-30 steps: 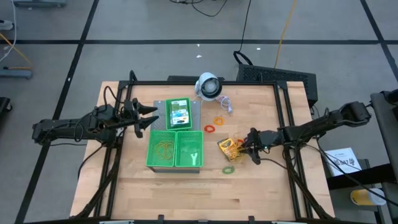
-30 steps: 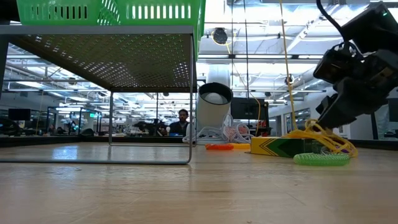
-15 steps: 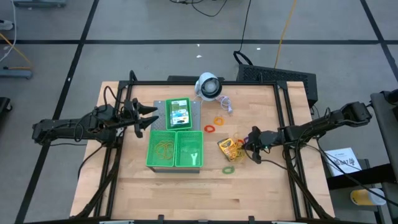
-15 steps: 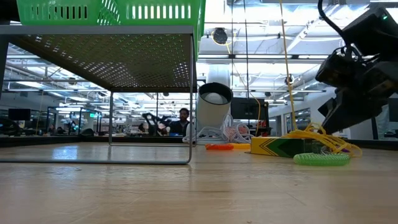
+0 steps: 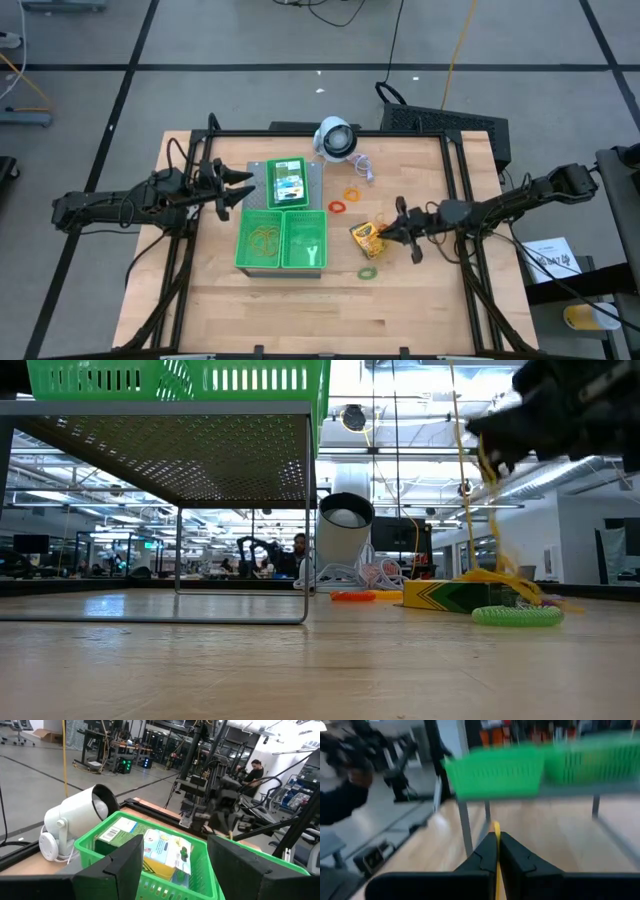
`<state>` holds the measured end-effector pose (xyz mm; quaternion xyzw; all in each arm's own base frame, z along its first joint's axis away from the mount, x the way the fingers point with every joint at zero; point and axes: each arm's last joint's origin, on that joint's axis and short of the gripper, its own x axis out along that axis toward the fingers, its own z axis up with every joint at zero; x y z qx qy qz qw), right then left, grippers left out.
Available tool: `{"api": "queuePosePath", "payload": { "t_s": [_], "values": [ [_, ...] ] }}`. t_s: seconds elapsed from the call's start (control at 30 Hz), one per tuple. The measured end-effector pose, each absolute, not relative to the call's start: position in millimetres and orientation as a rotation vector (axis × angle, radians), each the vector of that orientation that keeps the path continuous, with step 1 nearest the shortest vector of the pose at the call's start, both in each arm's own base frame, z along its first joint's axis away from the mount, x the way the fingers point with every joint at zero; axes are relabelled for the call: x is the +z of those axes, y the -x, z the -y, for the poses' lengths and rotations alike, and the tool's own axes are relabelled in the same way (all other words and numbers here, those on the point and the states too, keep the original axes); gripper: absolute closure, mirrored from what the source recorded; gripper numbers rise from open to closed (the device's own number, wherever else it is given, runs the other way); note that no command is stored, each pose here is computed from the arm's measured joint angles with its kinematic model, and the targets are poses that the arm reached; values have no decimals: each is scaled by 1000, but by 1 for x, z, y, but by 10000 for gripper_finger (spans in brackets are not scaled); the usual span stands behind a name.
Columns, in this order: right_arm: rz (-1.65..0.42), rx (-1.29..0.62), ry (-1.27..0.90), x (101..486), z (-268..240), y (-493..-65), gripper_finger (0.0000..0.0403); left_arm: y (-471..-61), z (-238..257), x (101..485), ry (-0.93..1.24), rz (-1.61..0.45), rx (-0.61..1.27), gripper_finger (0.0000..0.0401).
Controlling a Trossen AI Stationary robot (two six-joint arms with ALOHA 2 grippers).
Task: Pick & Place Office Desk Supplies
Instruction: Put the yellow rubber band into the bottom left green basket on the shelf
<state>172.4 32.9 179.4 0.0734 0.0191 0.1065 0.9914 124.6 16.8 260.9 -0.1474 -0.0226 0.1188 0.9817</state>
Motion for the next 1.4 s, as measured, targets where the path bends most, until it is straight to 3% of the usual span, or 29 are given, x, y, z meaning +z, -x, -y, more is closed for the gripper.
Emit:
{"api": "queuePosePath", "payload": {
  "t_s": [0.4, 0.8, 0.93, 1.4],
  "values": [
    [265, 240, -22, 207, -33, -169, 402, -144, -9, 283, 307, 210, 97, 171],
    [406, 223, 40, 228, -35, -180, 403, -238, 15, 326, 104, 41, -17, 171],
    [406, 218, 66, 237, -38, -197, 403, -272, 24, 326, 73, -68, -29, 171],
    [475, 181, 206, 269, -47, -244, 403, -360, 54, 318, -46, -125, -102, 171]
  ]
}}
